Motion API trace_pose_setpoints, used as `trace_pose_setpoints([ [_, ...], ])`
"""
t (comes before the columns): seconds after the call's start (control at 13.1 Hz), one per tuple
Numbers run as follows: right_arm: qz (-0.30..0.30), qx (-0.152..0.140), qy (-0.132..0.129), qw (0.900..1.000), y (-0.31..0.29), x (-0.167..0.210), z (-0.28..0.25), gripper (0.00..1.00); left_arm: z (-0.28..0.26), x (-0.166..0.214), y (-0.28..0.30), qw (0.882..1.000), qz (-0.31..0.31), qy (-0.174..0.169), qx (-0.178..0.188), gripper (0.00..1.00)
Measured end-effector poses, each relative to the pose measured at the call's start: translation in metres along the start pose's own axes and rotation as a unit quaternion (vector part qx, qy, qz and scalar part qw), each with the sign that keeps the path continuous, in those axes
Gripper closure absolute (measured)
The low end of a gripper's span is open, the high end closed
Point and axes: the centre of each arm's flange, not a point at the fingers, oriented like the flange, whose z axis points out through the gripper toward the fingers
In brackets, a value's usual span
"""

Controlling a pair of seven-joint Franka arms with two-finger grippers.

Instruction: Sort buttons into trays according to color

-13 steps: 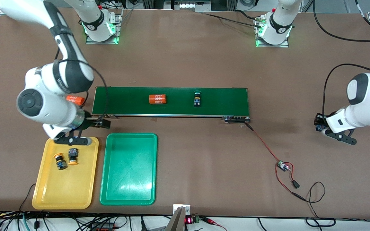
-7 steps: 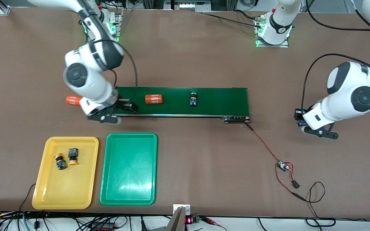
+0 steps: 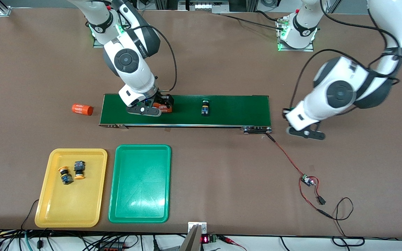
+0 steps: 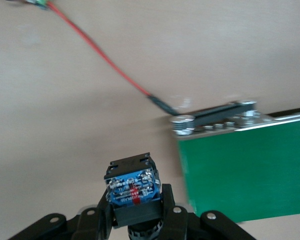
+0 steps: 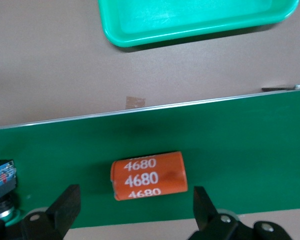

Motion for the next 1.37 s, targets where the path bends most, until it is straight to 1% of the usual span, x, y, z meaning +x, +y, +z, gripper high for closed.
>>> trace_pose_setpoints([
  [0.23,0.015,0.003,0.008,1.0,-0.005,-0.003,0.003,0.0,0.012,-0.009,0.059,1.0,-0.001,-0.009,-0.002,0.59],
  [0.61,0.005,-0.013,0.013,1.0,-0.002,-0.001,0.019,0.0,0.041,-0.016,0.124,0.999,-0.004,-0.012,-0.037,0.59],
  [0.99,0.009,-0.01,0.018,1.0,0.001,0.005,0.018,0.0,0.054,-0.012,0.132,0.998,-0.007,-0.013,-0.059,0.59],
  [1.22,0.014,-0.006,0.024,1.0,0.003,0.012,0.012,0.0,0.062,-0.006,0.127,0.998,-0.014,-0.01,-0.068,0.59],
  [1.37,0.018,-0.008,0.023,1.0,0.006,0.016,0.015,0.0,0.069,-0.002,0.121,0.997,-0.019,-0.011,-0.07,0.59],
])
